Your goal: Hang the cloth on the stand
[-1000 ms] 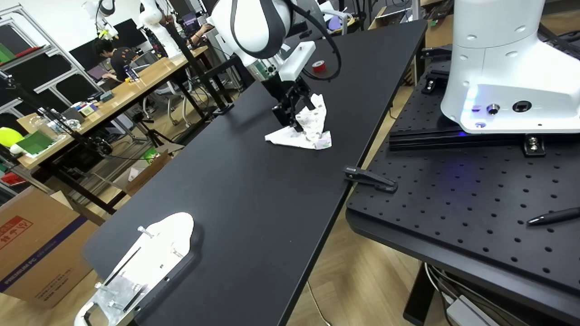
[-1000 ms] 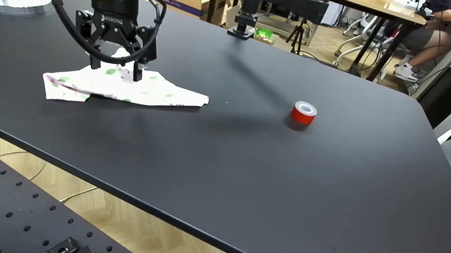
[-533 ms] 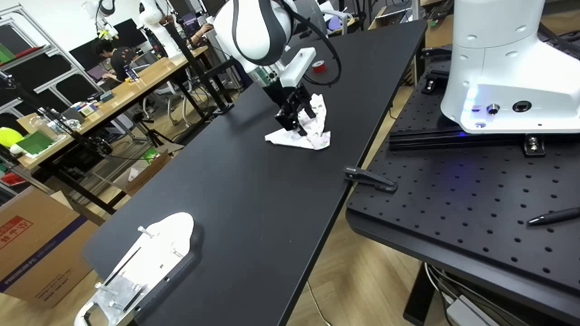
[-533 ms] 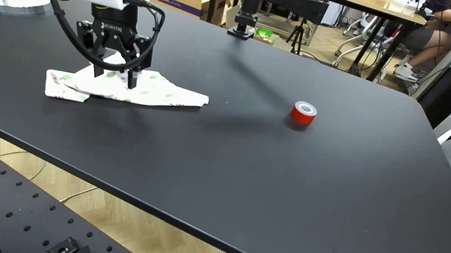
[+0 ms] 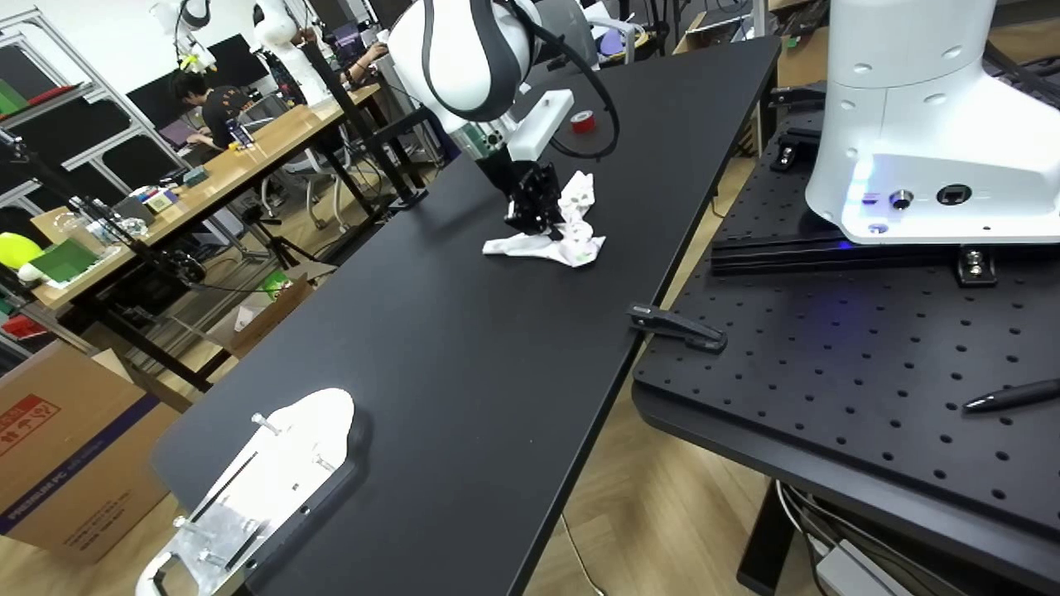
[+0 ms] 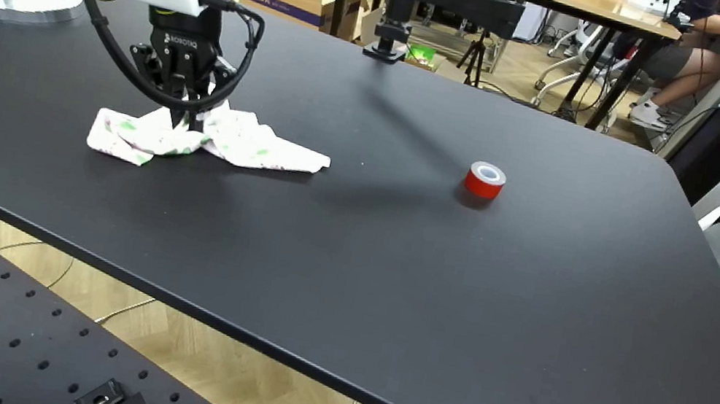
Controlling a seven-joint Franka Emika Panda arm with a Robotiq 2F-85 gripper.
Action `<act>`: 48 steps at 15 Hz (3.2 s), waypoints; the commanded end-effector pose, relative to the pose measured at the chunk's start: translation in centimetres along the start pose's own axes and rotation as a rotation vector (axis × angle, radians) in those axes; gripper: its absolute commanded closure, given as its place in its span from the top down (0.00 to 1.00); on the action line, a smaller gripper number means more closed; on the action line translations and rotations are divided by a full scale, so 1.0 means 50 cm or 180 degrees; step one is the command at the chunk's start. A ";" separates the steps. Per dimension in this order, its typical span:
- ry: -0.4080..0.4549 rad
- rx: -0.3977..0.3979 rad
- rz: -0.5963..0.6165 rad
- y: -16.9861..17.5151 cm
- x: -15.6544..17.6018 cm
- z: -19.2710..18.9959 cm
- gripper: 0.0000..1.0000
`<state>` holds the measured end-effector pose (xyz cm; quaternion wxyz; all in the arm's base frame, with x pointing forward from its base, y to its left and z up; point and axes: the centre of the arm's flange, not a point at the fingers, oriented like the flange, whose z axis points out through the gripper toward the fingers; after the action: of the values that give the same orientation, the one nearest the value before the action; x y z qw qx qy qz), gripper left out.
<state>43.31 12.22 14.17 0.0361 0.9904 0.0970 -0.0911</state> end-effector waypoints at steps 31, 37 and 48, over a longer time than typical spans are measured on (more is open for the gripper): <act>0.1206 -0.0190 0.1597 0.345 -0.262 -0.681 0.01; 0.0989 -0.0078 0.1678 0.420 -0.234 -0.633 0.01; 0.0918 0.0030 0.1858 0.466 -0.145 -0.591 0.01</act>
<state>43.82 -9.10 46.03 0.0485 0.9813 -0.1739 0.0665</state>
